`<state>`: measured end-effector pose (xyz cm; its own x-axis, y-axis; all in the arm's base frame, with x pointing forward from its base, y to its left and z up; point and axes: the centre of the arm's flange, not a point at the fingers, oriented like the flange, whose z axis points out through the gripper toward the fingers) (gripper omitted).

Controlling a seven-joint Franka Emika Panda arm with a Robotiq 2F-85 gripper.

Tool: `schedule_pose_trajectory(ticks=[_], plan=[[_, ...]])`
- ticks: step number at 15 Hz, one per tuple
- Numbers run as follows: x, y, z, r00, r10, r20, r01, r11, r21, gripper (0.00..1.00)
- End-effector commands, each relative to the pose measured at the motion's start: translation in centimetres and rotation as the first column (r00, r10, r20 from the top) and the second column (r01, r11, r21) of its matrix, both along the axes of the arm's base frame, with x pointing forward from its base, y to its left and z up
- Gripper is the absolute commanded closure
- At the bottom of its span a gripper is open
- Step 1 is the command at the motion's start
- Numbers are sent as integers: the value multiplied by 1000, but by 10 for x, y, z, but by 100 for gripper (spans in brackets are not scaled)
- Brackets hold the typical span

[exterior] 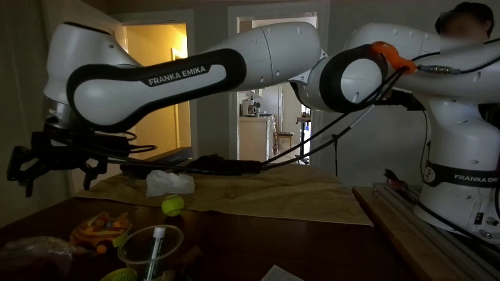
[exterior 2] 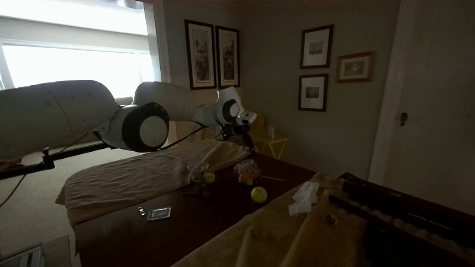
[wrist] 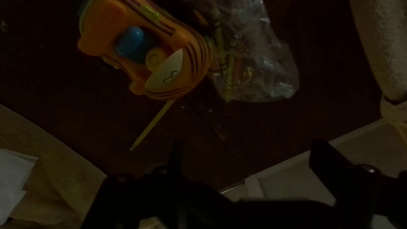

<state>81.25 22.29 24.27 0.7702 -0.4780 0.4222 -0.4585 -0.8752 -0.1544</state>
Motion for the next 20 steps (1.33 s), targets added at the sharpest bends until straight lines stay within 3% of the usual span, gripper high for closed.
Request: schedule_pose_trajectory(ticks=[1, 5, 11, 12, 16, 17, 18, 20], plan=[[-6, -12, 6, 982, 188, 0, -187, 981, 57, 0], [-12, -6, 3, 931, 365, 1, -362, 924, 120, 0], [-25, 0, 13, 834, 552, 0, -525, 793, 309, 0], [-3, 12, 4, 865, 501, 15, -490, 840, 234, 0], [-3, 9, 3, 861, 508, 9, -496, 838, 227, 0], [7, 14, -1, 861, 507, -43, -486, 844, 227, 0], [12, 18, -4, 839, 532, -111, -499, 835, 230, 0], [3, 16, -15, 817, 527, -234, -475, 845, 247, 0]])
